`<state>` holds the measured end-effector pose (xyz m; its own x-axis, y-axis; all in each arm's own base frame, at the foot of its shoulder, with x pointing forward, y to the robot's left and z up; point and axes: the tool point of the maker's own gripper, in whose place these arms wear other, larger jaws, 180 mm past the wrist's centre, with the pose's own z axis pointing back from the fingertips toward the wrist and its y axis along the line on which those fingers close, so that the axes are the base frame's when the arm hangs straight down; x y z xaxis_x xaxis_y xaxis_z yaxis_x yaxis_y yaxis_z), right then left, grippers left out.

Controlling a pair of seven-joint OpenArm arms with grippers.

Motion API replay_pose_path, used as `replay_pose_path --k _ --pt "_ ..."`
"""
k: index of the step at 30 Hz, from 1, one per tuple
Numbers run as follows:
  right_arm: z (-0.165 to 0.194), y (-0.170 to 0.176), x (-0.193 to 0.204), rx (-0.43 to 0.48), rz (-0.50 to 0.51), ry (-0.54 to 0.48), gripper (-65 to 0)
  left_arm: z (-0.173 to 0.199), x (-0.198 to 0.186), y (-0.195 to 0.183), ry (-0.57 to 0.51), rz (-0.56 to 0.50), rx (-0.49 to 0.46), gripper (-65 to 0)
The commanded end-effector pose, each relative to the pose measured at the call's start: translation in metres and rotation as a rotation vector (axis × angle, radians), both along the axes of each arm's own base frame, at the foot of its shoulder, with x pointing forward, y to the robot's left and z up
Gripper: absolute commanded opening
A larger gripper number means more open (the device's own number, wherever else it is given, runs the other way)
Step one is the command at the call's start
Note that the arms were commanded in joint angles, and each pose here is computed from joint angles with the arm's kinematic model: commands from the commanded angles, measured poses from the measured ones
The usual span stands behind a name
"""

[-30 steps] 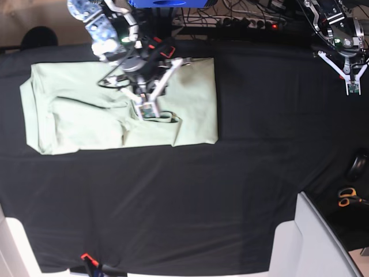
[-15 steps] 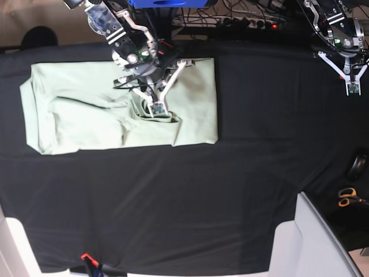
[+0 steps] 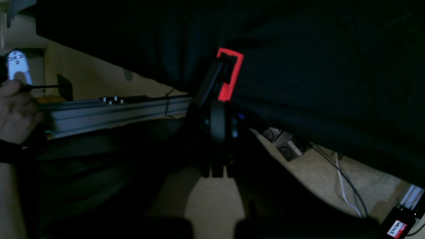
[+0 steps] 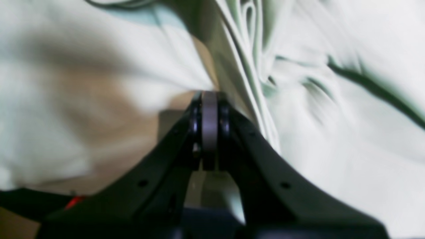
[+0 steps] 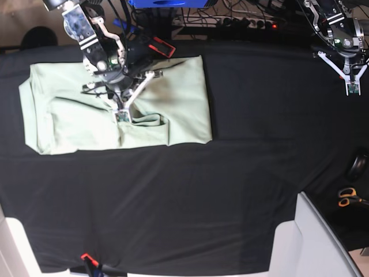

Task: Fold the T-shirt properly
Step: 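Grasp the folded shirt's middle with the right gripper and tuck it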

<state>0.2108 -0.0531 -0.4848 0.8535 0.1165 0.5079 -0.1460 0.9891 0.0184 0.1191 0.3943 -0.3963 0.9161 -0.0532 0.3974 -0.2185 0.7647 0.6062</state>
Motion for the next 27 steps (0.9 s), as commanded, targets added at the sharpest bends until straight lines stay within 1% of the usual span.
replay_pose_path --k 1,2,4,6,8,10,13,20,27 --pt "0.010 0.006 0.005 0.017 -0.003 -0.032 -65.0 0.011 0.004 0.007 -0.020 -0.006 0.034 -65.0" --pt "0.014 0.010 0.004 0.028 0.001 -0.039 -65.0 0.010 0.004 0.007 -0.021 -0.006 0.033 -65.0" --pt "0.021 0.030 0.001 0.059 0.044 -0.049 -65.0 0.010 0.004 0.007 -0.021 -0.006 0.033 -65.0" --pt "0.023 0.046 -0.006 0.077 0.075 -0.024 -65.0 0.010 0.004 0.007 -0.022 -0.006 0.032 -65.0" --pt "0.030 0.061 -0.004 0.102 0.098 -0.028 -65.0 0.010 0.004 0.007 -0.022 -0.006 0.032 -65.0" --pt "0.034 0.073 -0.004 0.122 0.111 -0.033 -65.0 0.010 0.004 0.007 -0.022 -0.006 0.032 -65.0" --pt "0.039 0.081 0.011 0.126 0.123 -0.060 -65.0 0.011 0.004 0.007 -0.020 -0.006 0.034 -65.0" --pt "0.022 0.068 0.039 0.058 0.123 -0.064 -65.0 0.011 0.003 0.008 -0.016 -0.005 0.037 -65.0" --pt "0.012 0.057 0.039 0.027 0.123 -0.054 -65.0 0.011 0.002 0.008 -0.016 -0.004 0.037 -65.0"
